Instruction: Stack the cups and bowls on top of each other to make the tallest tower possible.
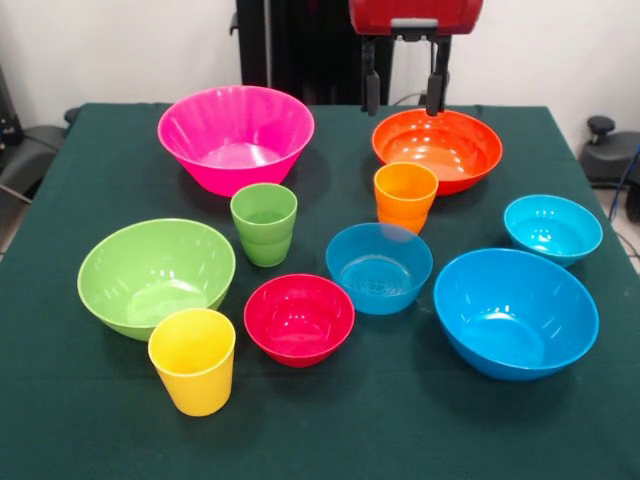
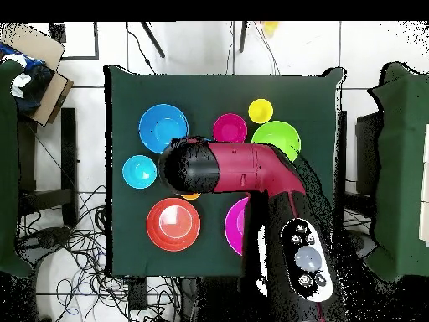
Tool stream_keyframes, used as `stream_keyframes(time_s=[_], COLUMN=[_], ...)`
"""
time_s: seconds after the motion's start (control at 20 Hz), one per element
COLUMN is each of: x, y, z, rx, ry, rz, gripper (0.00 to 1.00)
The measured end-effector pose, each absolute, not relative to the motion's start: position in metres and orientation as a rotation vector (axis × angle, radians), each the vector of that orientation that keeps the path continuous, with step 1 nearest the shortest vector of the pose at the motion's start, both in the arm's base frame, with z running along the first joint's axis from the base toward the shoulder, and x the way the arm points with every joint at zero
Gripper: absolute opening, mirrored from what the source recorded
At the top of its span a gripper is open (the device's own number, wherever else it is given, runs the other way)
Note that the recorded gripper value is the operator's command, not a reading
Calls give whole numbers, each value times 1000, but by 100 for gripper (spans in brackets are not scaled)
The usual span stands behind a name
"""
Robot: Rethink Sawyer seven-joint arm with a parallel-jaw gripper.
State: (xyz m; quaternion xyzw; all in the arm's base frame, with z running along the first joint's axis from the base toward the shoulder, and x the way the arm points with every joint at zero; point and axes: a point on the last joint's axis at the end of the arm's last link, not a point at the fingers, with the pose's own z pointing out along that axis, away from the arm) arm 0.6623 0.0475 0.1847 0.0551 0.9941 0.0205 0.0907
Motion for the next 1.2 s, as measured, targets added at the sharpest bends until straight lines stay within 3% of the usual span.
stream_keyframes(time_s=[1.2], x=[649], y=[58], z=[199], rx=[147], ry=[3169], rz=[3], gripper=[100])
